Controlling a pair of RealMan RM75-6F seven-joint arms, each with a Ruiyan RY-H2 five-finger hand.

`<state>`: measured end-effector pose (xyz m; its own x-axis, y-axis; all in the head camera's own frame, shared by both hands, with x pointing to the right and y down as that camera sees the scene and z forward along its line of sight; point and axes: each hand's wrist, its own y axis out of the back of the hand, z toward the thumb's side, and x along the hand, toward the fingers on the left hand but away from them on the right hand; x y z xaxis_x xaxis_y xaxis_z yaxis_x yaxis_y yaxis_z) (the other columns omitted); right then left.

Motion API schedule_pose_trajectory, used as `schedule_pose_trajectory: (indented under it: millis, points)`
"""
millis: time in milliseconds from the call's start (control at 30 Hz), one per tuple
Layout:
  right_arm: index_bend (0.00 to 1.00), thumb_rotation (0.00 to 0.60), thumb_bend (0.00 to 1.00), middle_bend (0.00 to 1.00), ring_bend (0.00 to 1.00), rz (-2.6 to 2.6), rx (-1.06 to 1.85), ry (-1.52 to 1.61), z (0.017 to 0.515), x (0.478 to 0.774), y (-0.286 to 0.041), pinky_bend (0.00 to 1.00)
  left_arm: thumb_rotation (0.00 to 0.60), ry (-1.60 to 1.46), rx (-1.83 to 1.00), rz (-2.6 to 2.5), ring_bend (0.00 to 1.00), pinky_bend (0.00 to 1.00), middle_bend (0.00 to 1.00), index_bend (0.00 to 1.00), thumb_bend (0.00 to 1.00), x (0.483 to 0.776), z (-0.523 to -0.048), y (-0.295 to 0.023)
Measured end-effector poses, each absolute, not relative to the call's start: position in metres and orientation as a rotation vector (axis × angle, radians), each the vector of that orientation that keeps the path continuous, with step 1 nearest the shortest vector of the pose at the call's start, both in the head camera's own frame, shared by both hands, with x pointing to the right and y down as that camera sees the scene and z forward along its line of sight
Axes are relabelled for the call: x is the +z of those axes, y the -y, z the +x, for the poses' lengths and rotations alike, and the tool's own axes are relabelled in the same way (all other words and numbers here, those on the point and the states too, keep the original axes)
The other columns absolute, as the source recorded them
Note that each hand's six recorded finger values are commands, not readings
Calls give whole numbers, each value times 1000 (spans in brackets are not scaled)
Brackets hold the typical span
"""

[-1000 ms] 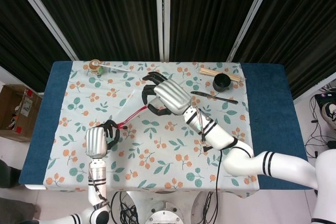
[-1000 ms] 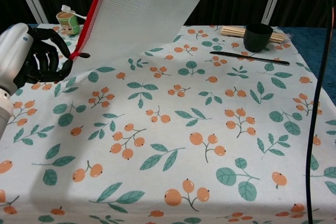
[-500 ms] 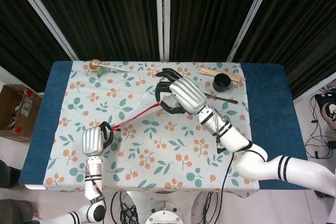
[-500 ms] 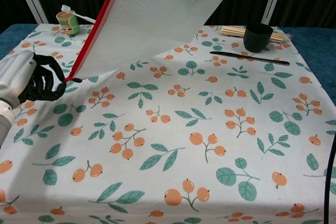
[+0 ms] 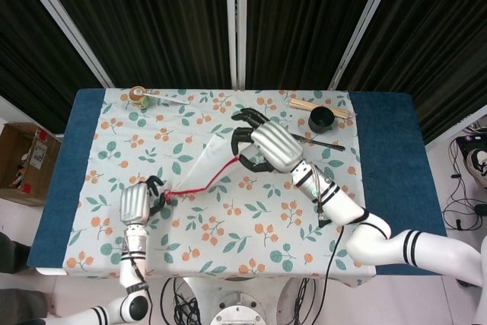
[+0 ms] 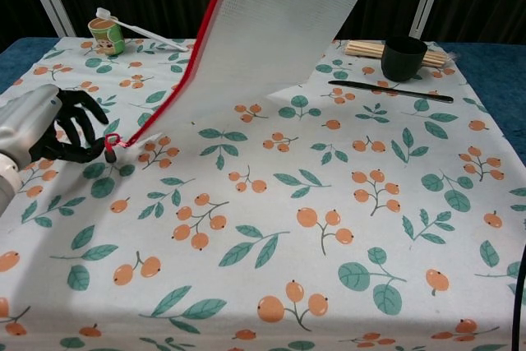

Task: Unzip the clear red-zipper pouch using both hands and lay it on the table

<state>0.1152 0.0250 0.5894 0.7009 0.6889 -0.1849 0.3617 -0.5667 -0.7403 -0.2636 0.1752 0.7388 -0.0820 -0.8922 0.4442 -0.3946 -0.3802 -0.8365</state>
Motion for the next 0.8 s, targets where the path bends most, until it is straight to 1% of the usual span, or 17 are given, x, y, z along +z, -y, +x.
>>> schedule_pose_trajectory:
  millis: [67, 200, 267, 300, 333, 367, 400, 433, 467, 500, 533, 600, 667, 733, 800]
  points:
    - [903, 600, 485, 430, 156, -2207, 614, 762, 119, 598, -36, 110, 600, -1377, -1460, -1755, 262, 585, 259, 102, 244, 728, -268, -170]
    - [812, 600, 469, 393, 150, -2205, 663, 675, 135, 625, -66, 107, 600, -1311, -1475, -1695, 226, 513, 229, 95, 236, 705, -286, -160]
    - [717, 600, 422, 358, 134, -2208, 700, 640, 146, 637, -79, 88, 600, -1271, -1493, -1645, 212, 455, 222, 95, 211, 692, -297, -155]
    - [621, 600, 376, 324, 110, -2214, 731, 615, 153, 645, -88, 65, 600, -1260, -1499, -1627, 211, 445, 221, 95, 205, 686, -301, -153]
    - [463, 600, 305, 267, 67, -2220, 757, 594, 159, 651, -94, 33, 600, -1256, -1504, -1612, 210, 422, 220, 95, 191, 680, -306, -150]
    - [345, 600, 263, 225, 42, -2226, 785, 574, 164, 656, -99, 19, 600, -1255, -1508, -1593, 209, 380, 220, 97, 169, 674, -314, -148]
    - [179, 600, 189, 153, 16, -2229, 824, 543, 170, 661, -104, 5, 600, -1255, -1511, -1579, 208, 358, 220, 99, 158, 670, -320, -146]
    - [59, 600, 111, 80, 1, -2229, 857, 516, 175, 665, -107, 0, 600, -1258, -1515, -1568, 202, 322, 218, 102, 149, 666, -326, -144]
    - [8, 600, 62, 36, 0, -2228, 895, 486, 180, 669, -110, 0, 600, -1262, -1517, -1558, 193, 289, 212, 106, 146, 663, -334, -142]
    - [0, 600, 19, 6, 0, -2223, 955, 442, 188, 675, -115, 0, 600, -1266, -1517, -1557, 186, 264, 206, 109, 143, 661, -339, -141]
    - [0, 600, 2, 0, 0, -2218, 1005, 408, 195, 678, -118, 0, 600, -1271, -1515, -1561, 175, 234, 198, 113, 137, 660, -344, -141]
    - [0, 600, 0, 0, 0, -2206, 1120, 348, 212, 683, -125, 0, 600, -1273, -1509, -1569, 161, 209, 184, 123, 114, 656, -355, -141]
    - [0, 600, 0, 0, 0, -2205, 1198, 342, 226, 683, -129, 0, 600, -1263, -1506, -1564, 158, 205, 180, 137, 102, 651, -372, -142]
    - [0, 600, 1, 0, 0, -2194, 1251, 381, 242, 679, -130, 0, 600, -1254, -1506, -1555, 158, 205, 180, 152, 100, 647, -388, -145]
    - [0, 600, 35, 6, 0, -2160, 1269, 459, 258, 669, -127, 0, 600, -1243, -1520, -1536, 158, 205, 180, 161, 101, 642, -410, -151]
